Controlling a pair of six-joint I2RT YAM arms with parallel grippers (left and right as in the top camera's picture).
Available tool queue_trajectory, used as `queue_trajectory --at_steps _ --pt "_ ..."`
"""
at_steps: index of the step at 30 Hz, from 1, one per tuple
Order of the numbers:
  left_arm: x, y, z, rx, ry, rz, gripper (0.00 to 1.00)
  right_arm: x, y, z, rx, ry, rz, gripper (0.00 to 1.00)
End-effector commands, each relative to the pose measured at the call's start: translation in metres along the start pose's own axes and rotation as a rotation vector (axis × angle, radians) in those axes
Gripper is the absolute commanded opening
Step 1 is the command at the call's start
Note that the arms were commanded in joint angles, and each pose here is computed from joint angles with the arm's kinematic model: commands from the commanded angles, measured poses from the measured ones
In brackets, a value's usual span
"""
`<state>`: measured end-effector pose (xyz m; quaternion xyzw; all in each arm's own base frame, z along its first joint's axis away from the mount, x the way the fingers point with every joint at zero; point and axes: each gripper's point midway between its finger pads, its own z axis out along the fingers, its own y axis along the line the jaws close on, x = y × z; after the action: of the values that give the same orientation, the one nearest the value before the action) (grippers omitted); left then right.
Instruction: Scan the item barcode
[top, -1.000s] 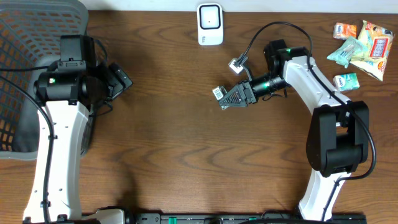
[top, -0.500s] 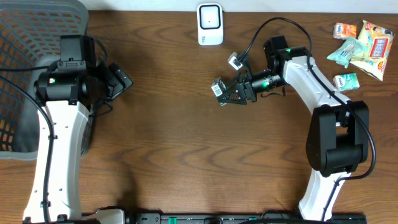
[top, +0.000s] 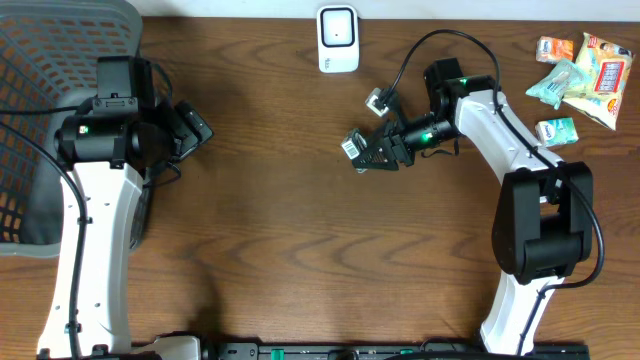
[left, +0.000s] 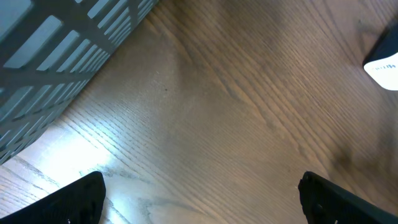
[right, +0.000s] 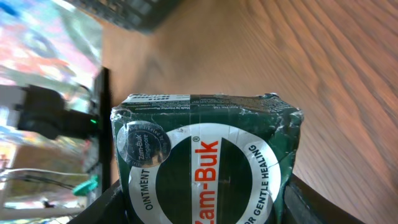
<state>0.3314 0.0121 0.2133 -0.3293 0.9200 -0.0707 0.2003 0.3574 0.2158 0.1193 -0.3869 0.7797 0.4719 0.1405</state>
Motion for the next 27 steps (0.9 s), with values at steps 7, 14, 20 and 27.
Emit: queue_trajectory --at_steps 7,14,20,27 --pt "-0.002 0.003 0.001 -0.013 -0.007 -0.006 0.98 0.052 -0.056 -0.016 0.367 0.295 0.146 0.63" --pt "-0.002 0.003 0.001 -0.013 -0.007 -0.005 0.98 0.059 -0.064 -0.021 0.425 0.325 0.192 0.98" --pt "-0.002 0.003 0.000 -0.013 -0.008 -0.006 0.98 0.052 -0.070 -0.020 0.487 0.228 0.473 0.99" --pt "-0.002 0.003 0.001 -0.013 -0.007 -0.006 0.98 0.046 -0.052 -0.010 0.437 0.098 1.025 0.82"
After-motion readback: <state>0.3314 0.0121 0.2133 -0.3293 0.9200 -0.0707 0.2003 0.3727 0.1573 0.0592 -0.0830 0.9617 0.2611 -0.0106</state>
